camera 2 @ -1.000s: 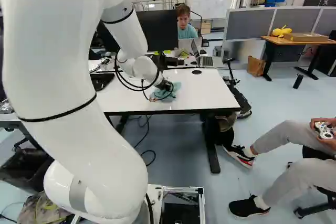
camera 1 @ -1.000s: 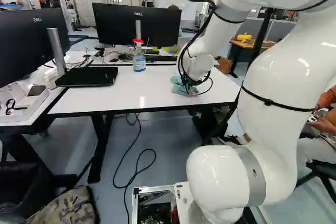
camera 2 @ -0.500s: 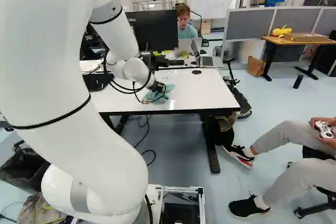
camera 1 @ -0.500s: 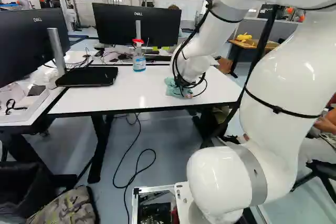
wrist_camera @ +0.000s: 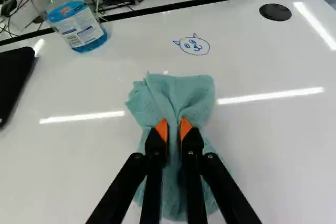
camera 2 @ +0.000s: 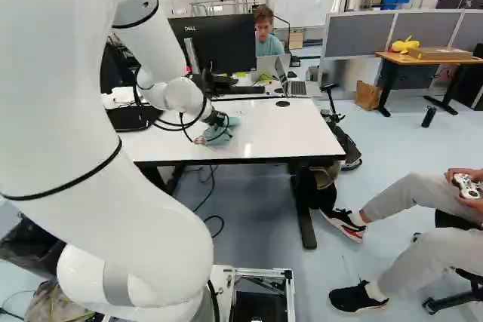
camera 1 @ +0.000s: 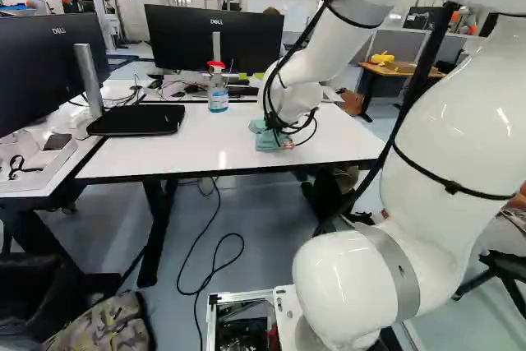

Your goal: Clean the table with the green towel

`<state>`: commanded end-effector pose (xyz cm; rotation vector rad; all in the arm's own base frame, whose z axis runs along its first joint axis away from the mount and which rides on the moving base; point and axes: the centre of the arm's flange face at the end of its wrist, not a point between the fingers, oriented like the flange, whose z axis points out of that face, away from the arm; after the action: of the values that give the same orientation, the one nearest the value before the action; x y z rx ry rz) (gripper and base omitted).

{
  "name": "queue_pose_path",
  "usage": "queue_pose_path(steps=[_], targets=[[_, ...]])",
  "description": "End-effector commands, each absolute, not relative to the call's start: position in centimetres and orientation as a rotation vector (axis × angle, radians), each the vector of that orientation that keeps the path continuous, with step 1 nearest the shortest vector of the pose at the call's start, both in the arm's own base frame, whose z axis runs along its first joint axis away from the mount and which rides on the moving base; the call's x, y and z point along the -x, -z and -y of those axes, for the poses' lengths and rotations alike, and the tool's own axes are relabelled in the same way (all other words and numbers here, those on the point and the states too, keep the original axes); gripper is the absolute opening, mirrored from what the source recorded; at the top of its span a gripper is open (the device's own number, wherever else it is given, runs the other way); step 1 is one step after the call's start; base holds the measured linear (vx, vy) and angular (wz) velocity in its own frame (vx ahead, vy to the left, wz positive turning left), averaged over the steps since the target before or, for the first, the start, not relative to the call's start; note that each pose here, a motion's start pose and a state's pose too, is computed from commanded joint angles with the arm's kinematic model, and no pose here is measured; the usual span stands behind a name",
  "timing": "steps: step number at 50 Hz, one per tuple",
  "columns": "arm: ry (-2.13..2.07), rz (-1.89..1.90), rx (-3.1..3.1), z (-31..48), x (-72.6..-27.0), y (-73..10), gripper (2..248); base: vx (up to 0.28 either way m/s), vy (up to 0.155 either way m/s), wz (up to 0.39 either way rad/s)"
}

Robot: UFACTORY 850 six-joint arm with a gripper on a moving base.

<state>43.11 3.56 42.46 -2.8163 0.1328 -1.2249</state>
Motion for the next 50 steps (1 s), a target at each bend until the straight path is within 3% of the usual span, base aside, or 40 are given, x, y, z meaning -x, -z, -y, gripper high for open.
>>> queue_pose_path(steps=[50], targets=[[1.211,-0.039,2.796,-5.9,-39.4,-42.4,48,0.0,0.0,0.0]])
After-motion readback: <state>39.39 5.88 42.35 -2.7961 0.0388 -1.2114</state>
